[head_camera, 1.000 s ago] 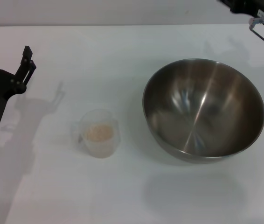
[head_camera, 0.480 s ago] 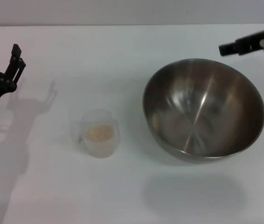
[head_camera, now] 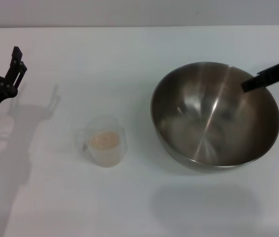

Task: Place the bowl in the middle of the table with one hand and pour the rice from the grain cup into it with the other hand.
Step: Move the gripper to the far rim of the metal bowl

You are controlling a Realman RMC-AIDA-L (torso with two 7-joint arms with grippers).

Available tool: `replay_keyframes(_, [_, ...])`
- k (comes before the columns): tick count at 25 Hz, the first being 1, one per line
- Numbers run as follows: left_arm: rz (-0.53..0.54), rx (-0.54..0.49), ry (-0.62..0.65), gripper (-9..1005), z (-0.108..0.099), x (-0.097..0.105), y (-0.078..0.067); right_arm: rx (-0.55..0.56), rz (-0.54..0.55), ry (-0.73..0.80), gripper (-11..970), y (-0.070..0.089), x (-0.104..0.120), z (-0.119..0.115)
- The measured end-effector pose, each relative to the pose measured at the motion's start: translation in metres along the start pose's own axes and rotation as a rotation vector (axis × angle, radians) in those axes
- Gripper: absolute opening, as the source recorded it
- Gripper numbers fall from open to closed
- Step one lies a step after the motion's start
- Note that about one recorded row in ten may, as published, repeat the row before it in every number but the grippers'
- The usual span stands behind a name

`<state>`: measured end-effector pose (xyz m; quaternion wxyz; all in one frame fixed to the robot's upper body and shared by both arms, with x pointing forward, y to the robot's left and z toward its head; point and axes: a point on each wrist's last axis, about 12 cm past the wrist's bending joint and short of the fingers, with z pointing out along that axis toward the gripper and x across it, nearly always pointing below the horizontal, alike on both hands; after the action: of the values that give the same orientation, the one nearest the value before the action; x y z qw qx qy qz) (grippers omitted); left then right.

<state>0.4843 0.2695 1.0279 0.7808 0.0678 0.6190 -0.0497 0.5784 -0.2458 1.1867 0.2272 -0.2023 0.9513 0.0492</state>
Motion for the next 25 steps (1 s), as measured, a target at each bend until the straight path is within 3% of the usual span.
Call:
replay_keyframes(14, [-0.004,0.001,0.002,822,0.000,0.000,-0.001,-0.027,-0.053,0.068,750,0.002,0.000,0.028])
replay_keyframes(20, [-0.004,0.003,0.003,821,0.001,0.000,-0.002,-0.036,-0.075,0.089,599,0.003,-0.003,0.035])
replay_keyframes(25, [-0.005,0.005,0.004,819,0.002,0.001,-0.002,-0.038,-0.086,0.101,383,0.002,-0.003,0.037])
